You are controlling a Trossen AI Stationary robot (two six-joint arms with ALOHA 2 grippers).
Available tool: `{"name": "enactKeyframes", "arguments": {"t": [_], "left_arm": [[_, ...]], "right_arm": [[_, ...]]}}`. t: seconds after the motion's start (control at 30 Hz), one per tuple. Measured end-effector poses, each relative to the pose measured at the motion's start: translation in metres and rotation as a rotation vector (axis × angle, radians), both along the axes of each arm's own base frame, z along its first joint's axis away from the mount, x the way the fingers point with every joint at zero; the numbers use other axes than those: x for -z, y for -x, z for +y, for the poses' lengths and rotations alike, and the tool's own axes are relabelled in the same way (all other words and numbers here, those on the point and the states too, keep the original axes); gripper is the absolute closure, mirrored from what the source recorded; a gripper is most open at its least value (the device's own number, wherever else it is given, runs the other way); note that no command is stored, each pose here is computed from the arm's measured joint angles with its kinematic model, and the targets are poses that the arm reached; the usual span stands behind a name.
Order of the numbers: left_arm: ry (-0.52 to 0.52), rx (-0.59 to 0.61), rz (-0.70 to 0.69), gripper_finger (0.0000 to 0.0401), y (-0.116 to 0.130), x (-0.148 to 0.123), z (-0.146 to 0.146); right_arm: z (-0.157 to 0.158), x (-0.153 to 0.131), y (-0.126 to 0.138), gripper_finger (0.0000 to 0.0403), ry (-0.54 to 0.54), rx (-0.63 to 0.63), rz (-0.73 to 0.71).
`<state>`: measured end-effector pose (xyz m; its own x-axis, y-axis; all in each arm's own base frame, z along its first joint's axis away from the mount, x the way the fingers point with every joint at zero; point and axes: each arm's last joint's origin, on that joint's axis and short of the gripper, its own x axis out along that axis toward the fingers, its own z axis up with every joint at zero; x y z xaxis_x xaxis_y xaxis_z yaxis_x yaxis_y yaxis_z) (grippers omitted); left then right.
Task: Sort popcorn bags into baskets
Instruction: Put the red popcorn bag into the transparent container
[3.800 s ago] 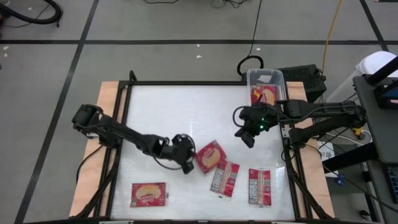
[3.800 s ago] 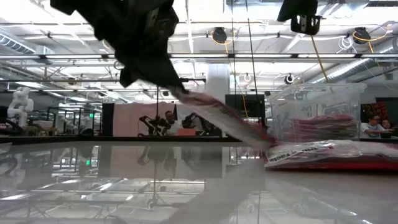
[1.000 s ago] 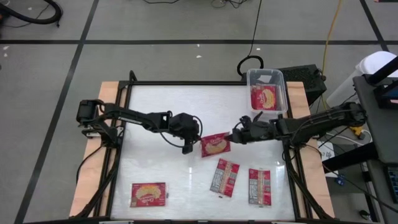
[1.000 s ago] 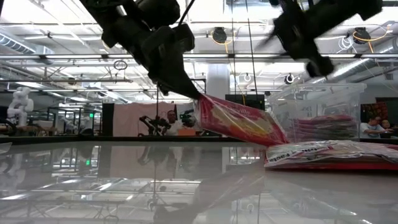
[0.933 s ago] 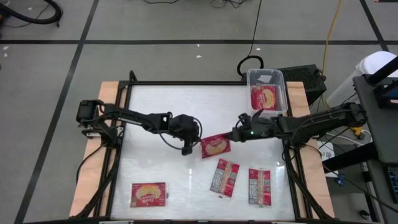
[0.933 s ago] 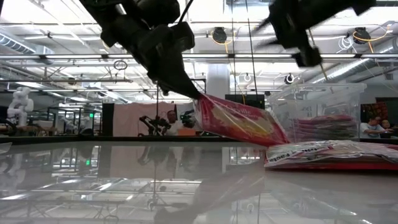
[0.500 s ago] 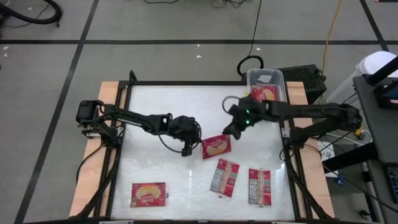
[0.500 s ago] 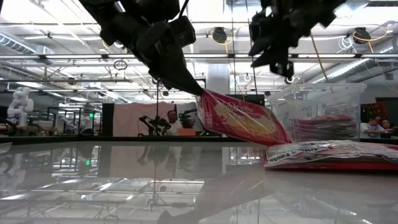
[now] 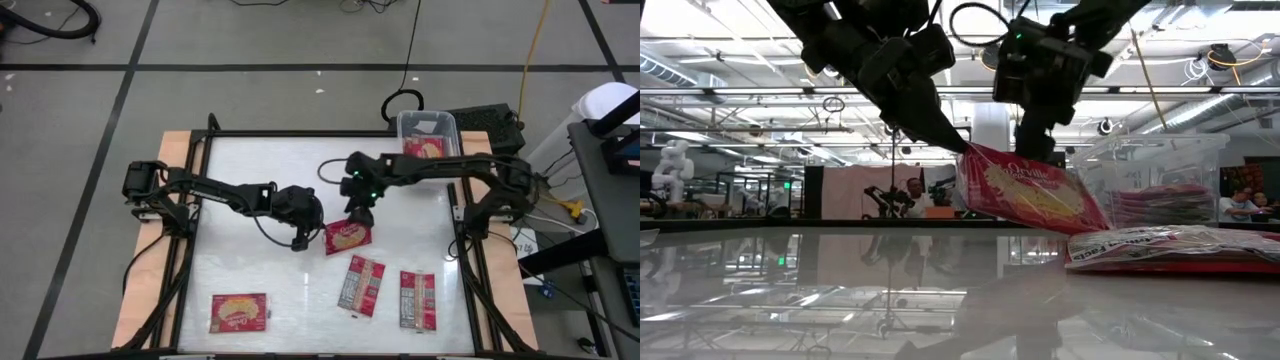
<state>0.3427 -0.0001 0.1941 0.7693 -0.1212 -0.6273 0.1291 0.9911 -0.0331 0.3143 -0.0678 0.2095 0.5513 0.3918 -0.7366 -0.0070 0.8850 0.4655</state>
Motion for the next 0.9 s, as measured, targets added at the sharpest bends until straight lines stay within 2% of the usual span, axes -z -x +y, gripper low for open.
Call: {"name": "enactKeyframes", "arguments": {"t": [0.13,0.27,0.5,0.63,0.77,0.9], "left_arm": [[-0.012,0.009,-0.009,0.0401,0.000,-0.001,0.000],[-0.014,0.010,-0.021,0.0401,-0.001,-0.001,0.000],[-0.054,-0.017,-0.026,0.0399,-0.002,-0.002,0.001],[0.000,-0.076,-0.019,0.0378,-0.001,-0.002,0.005],[0.060,-0.129,-0.026,0.0348,0.009,-0.020,0.006],[0.069,-0.202,-0.041,0.0318,0.027,-0.045,0.007]], "right_arm": [[0.000,0.013,-0.010,0.0189,0.017,-0.075,0.041],[0.001,0.022,-0.011,0.0217,-0.021,-0.137,0.063],[0.011,0.022,-0.006,0.0330,-0.017,-0.195,0.101],[0.017,0.015,-0.004,0.0390,-0.046,-0.162,0.124],[0.024,0.002,0.000,0.0381,-0.092,-0.088,0.142],[0.031,-0.022,0.009,0.0370,-0.128,-0.012,0.122]]}}
